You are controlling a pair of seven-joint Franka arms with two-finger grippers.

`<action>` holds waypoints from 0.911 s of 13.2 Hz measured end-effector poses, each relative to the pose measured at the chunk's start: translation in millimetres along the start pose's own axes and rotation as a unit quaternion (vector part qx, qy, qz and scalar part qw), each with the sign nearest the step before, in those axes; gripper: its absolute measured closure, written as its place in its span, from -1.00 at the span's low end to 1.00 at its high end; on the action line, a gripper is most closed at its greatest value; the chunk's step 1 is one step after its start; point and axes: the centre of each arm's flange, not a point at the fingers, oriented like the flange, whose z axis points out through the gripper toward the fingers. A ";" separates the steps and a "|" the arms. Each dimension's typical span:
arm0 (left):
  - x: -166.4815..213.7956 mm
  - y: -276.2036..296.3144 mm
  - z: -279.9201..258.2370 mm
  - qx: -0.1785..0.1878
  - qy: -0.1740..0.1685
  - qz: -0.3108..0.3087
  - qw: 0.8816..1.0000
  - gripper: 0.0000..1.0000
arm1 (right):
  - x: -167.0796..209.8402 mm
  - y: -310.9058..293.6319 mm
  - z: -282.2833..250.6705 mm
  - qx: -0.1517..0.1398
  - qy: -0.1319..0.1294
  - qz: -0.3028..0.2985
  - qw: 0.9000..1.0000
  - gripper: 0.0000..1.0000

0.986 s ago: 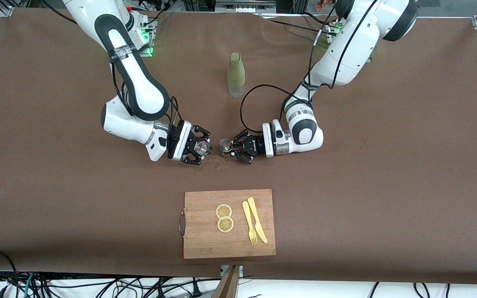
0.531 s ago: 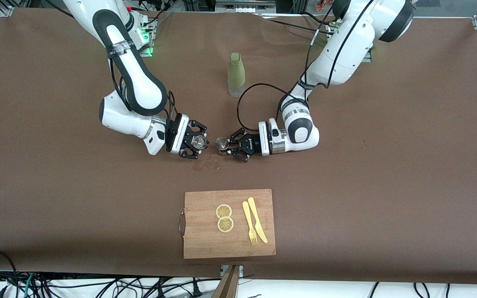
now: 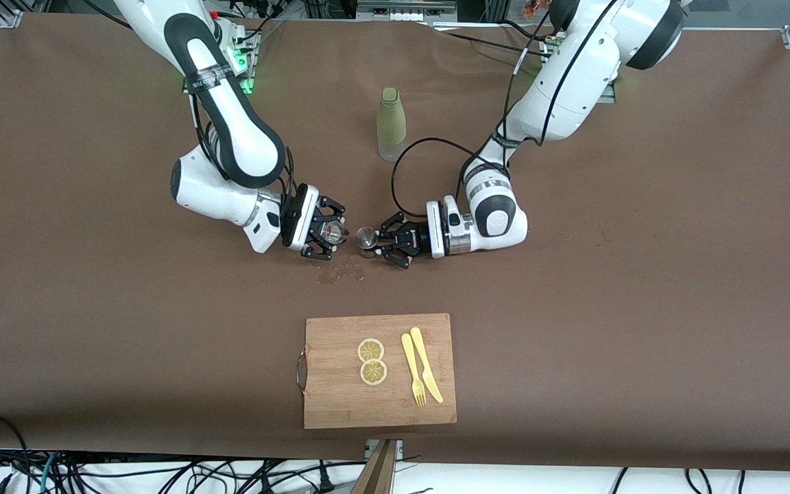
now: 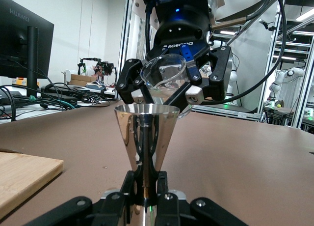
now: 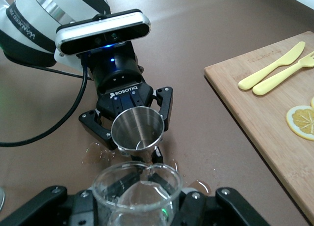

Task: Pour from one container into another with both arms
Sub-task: 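Tilt the glass cup with the right gripper, pouring into the held jigger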

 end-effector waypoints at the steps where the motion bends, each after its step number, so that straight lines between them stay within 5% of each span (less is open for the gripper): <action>1: -0.8 0.1 0.1 0.000 0.000 0.000 1.000 0.58 | 1.6 0.6 -2.4 0.000 -0.011 -0.005 1.000 0.64; 4: -3.6 1.2 1.5 0.000 -0.004 -0.001 1.000 0.58 | 14.3 2.7 -12.5 -0.003 -0.044 -0.006 0.999 0.64; 12: -3.6 1.2 3.6 0.001 -0.008 0.001 1.000 0.58 | 42.5 3.0 -22.1 -0.016 -0.072 0.021 0.997 0.64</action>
